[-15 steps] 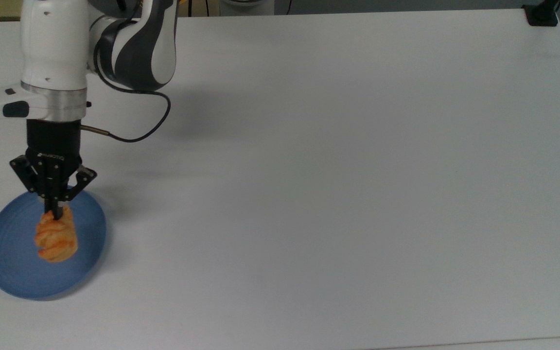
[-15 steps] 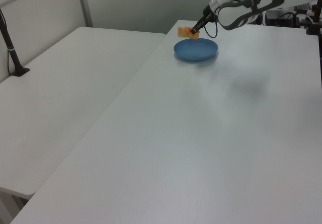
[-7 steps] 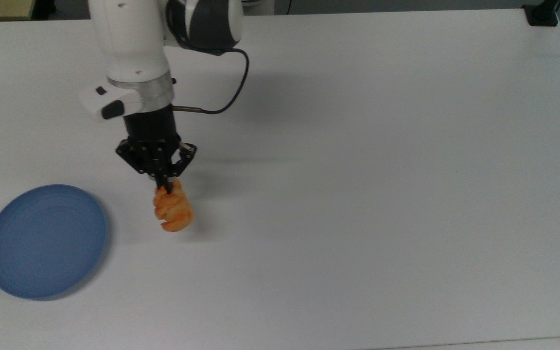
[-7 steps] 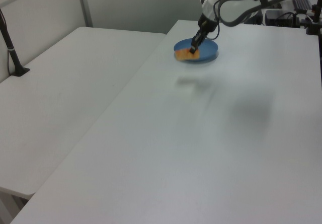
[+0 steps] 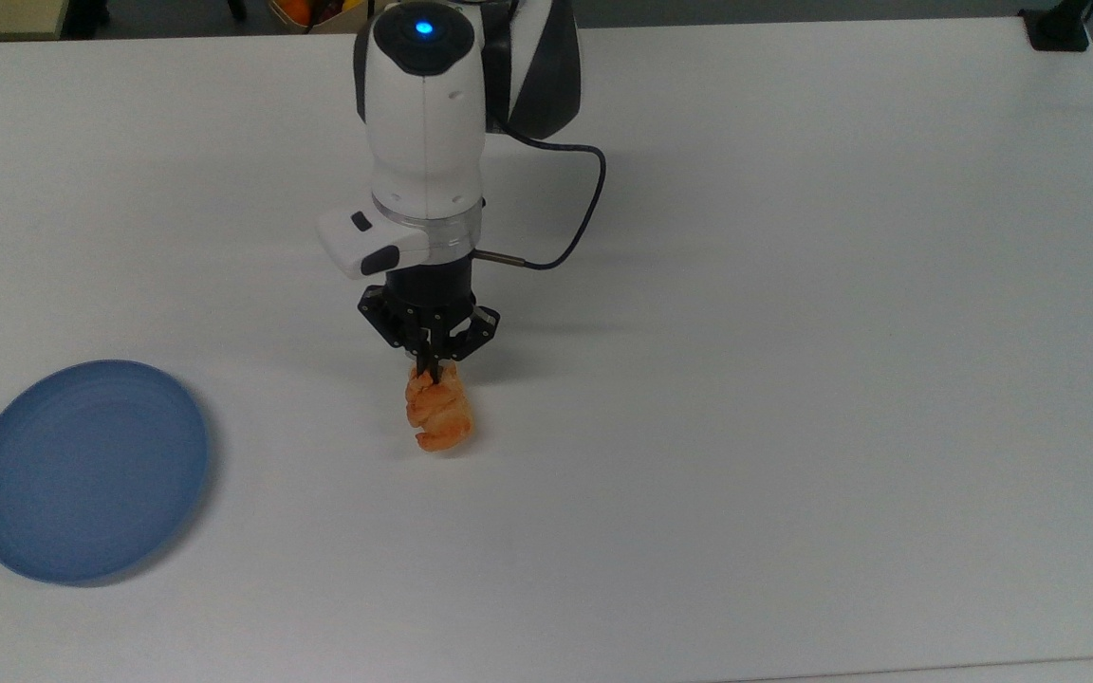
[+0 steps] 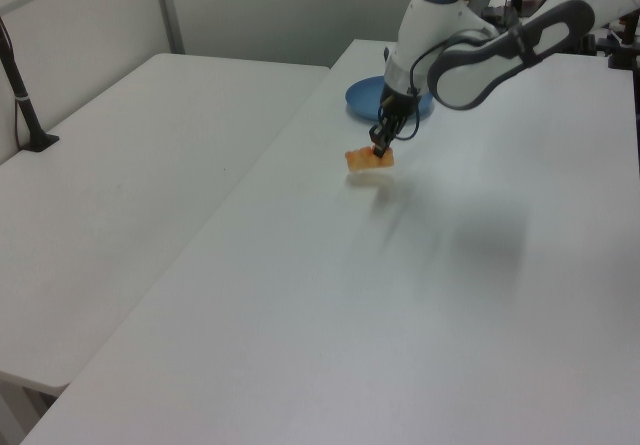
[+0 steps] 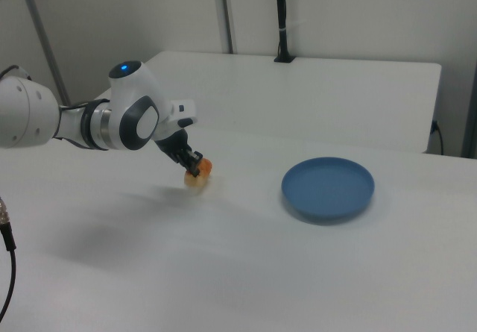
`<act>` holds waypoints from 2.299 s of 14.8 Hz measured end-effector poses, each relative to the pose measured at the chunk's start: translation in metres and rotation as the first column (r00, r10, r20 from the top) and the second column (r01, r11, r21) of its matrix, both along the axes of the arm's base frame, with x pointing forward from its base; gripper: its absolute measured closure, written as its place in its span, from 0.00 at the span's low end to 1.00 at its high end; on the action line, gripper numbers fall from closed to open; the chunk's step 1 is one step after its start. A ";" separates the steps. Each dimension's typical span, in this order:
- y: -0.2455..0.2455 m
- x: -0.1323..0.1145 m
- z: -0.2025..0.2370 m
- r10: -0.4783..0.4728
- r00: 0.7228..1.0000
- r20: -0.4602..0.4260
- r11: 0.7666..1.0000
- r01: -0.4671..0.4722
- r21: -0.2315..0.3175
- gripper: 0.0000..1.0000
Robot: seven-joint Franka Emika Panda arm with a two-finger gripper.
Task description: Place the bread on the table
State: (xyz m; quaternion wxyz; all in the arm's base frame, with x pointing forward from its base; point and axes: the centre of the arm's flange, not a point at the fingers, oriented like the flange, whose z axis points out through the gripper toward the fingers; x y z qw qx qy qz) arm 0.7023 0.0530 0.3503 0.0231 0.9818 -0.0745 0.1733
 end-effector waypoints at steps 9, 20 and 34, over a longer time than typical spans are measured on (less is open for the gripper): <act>0.013 0.001 -0.016 0.005 1.000 0.003 1.000 -0.005 -0.011 0.74; 0.017 -0.004 0.021 -0.046 0.998 -0.047 0.999 0.046 0.000 0.07; -0.009 -0.123 0.243 -0.126 0.961 -0.248 0.986 0.148 0.071 0.00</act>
